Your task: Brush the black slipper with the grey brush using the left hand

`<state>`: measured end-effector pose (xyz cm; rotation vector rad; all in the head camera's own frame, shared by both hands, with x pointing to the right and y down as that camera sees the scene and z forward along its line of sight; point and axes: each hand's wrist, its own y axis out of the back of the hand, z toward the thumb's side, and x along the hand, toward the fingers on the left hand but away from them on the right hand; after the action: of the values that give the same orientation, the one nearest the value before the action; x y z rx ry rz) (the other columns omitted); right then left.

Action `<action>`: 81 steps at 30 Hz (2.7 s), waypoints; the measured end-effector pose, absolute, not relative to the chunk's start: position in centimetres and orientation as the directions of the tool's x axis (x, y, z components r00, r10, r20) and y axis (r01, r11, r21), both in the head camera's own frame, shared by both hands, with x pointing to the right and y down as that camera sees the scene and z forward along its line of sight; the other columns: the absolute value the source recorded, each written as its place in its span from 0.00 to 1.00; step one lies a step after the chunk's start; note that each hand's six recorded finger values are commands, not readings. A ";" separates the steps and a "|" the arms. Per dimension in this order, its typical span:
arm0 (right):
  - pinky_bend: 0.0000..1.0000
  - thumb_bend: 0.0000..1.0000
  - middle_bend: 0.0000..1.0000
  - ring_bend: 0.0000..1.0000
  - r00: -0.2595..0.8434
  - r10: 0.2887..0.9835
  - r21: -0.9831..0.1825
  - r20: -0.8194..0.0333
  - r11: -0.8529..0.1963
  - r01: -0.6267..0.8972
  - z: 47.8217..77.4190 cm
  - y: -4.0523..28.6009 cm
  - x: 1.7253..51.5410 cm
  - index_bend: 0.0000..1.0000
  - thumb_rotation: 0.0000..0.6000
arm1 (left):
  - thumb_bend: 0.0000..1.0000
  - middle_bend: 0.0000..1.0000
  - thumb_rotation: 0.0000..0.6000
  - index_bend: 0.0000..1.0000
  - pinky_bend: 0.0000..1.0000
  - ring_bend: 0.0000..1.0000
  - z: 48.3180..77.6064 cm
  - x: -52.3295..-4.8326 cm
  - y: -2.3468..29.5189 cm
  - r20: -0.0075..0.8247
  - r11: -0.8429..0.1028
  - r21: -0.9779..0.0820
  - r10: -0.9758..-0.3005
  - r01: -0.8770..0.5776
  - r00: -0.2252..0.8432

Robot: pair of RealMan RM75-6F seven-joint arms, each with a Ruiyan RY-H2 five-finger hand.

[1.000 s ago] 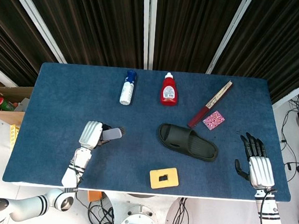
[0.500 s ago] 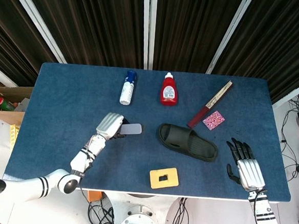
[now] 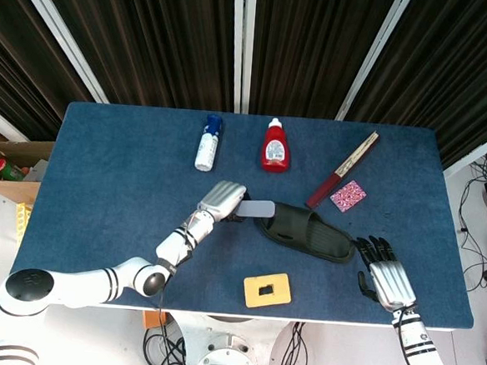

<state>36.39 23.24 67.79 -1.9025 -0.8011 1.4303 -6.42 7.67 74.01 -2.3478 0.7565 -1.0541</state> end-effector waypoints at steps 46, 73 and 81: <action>0.00 0.63 0.29 0.04 0.245 0.759 -0.757 -0.603 -0.642 0.123 68.4 23.1 36.0 0.13 1.00 | 0.69 1.00 1.00 1.00 1.00 1.00 78.3 -3.2 6.6 0.584 -0.538 -0.807 -0.670 0.242 0.459; 0.00 0.63 0.29 0.04 0.233 0.754 -0.750 -0.614 -0.650 0.124 68.9 23.3 36.1 0.13 1.00 | 0.69 1.00 1.00 1.00 1.00 1.00 75.3 -1.4 7.1 0.545 -0.588 -0.803 -0.659 0.095 0.518; 0.00 0.63 0.29 0.04 0.234 0.748 -0.743 -0.622 -0.657 0.124 69.0 23.2 36.1 0.13 1.00 | 0.69 1.00 1.00 1.00 1.00 1.00 76.9 -1.1 8.0 0.567 -0.554 -0.809 -0.650 0.195 0.506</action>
<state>36.05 23.22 69.00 -1.9531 -0.7962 1.4483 -1.15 7.96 76.90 -1.8421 0.3791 -1.1710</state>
